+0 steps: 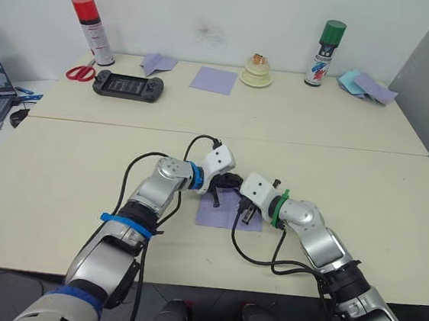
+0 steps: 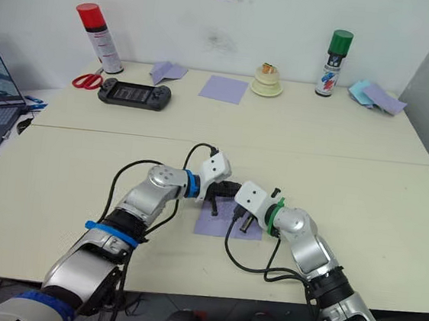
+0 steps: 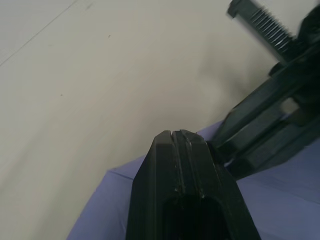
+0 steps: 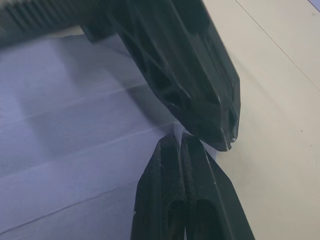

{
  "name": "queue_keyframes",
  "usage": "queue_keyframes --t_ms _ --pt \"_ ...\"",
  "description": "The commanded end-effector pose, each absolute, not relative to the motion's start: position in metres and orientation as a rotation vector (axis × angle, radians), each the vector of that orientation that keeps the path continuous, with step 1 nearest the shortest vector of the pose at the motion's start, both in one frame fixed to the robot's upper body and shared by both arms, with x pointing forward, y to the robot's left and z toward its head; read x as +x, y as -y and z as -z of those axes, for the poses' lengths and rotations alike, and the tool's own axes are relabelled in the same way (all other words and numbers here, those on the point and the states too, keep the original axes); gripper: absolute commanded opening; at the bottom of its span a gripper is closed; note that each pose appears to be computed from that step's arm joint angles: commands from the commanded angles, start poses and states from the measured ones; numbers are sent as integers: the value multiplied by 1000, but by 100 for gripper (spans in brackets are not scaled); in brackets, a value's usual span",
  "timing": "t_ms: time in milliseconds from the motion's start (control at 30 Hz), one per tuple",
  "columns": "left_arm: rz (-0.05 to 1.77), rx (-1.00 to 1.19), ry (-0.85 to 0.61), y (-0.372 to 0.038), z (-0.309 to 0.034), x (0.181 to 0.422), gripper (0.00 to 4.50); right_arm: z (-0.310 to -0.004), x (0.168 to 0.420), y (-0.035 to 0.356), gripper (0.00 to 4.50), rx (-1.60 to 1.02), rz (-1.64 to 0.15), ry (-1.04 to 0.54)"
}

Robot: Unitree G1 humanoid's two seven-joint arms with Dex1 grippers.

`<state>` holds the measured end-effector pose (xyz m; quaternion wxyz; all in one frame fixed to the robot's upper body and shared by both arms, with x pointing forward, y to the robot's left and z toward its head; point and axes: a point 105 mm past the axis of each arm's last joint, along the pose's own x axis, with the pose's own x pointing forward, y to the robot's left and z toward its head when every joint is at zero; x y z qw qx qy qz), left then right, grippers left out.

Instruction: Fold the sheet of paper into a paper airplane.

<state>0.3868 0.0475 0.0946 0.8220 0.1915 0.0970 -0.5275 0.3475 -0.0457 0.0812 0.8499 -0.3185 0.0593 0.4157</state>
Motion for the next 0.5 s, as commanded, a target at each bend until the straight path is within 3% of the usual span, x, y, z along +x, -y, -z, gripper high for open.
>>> queue_keyframes --t_ms 33,400,500 --pt "1098 437 -144 -42 -106 396 0 -77 352 56 3 -680 -829 -157" --pt "1123 454 -250 -47 -75 392 0 -77 351 55 3 -649 -828 -161" --pt "1120 434 -267 -47 -72 392 0 -81 348 54 62 -618 -834 -149"
